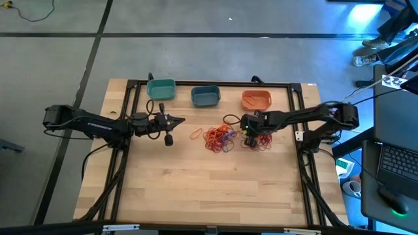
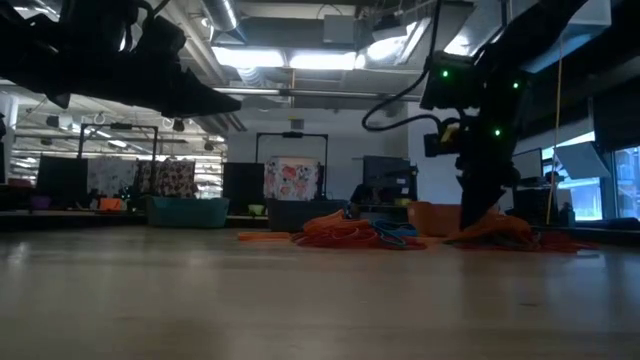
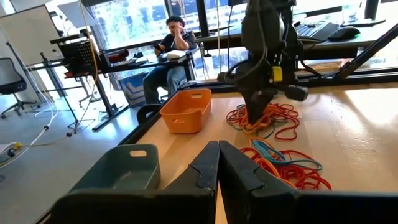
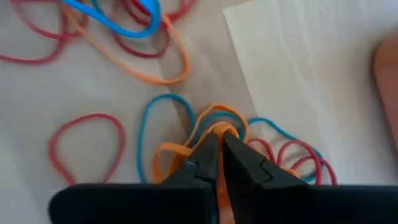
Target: Sort rubber bands into baskets
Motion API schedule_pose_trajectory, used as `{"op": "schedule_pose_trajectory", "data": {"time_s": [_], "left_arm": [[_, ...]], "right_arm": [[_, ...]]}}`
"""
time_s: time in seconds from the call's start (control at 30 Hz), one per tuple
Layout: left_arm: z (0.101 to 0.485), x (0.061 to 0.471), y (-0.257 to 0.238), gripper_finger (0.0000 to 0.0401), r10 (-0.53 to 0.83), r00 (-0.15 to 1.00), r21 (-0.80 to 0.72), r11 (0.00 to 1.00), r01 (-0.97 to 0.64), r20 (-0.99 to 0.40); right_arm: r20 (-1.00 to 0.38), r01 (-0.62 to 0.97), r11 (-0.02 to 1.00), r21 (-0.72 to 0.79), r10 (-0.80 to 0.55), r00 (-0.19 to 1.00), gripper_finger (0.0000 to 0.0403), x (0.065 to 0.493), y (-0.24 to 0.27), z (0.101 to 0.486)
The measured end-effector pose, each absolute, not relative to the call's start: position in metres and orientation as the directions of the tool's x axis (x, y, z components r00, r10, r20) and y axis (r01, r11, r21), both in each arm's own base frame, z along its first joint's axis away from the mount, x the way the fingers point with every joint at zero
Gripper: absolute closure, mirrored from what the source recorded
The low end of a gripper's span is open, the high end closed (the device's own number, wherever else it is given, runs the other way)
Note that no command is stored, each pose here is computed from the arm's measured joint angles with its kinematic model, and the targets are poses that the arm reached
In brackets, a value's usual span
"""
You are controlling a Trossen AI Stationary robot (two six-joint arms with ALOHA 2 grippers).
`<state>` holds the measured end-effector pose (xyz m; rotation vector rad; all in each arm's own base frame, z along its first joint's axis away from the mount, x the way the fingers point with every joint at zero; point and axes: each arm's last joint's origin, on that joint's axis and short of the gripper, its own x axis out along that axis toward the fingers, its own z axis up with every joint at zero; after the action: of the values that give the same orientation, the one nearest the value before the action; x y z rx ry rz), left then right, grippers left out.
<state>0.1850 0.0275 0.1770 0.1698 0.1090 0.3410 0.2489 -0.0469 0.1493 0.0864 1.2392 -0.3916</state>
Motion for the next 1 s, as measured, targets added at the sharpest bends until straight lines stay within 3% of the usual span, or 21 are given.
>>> {"op": "schedule_pose_trajectory", "data": {"time_s": [0.27, 0.53, 0.8, 0.9, 1.0], "left_arm": [[0.179, 0.185, 0.028, 0.0396, 0.341, 0.938, 0.197, 0.925, -0.325, -0.056], [0.179, 0.185, 0.028, 0.0396, 0.341, 0.938, 0.198, 0.925, -0.324, -0.058], [0.179, 0.185, 0.028, 0.0396, 0.341, 0.938, 0.197, 0.925, -0.324, -0.059], [0.179, 0.185, 0.028, 0.0396, 0.341, 0.938, 0.197, 0.925, -0.324, -0.059], [0.179, 0.185, 0.028, 0.0396, 0.341, 0.938, 0.197, 0.925, -0.324, -0.059]], "right_arm": [[-0.914, 0.354, 0.907, -0.227, -0.323, 0.243, 0.04, 0.251, -0.049, 0.148], [-0.847, 0.386, 0.874, -0.297, -0.427, 0.315, 0.0401, 0.258, -0.053, 0.185], [-0.746, 0.462, 0.751, -0.472, -0.619, 0.246, 0.0402, 0.252, -0.062, 0.208], [-0.802, 0.508, 0.783, -0.359, -0.537, 0.262, 0.0398, 0.251, -0.064, 0.205], [-0.877, 0.517, 0.841, -0.163, -0.363, 0.314, 0.0386, 0.253, -0.065, 0.2]]}}
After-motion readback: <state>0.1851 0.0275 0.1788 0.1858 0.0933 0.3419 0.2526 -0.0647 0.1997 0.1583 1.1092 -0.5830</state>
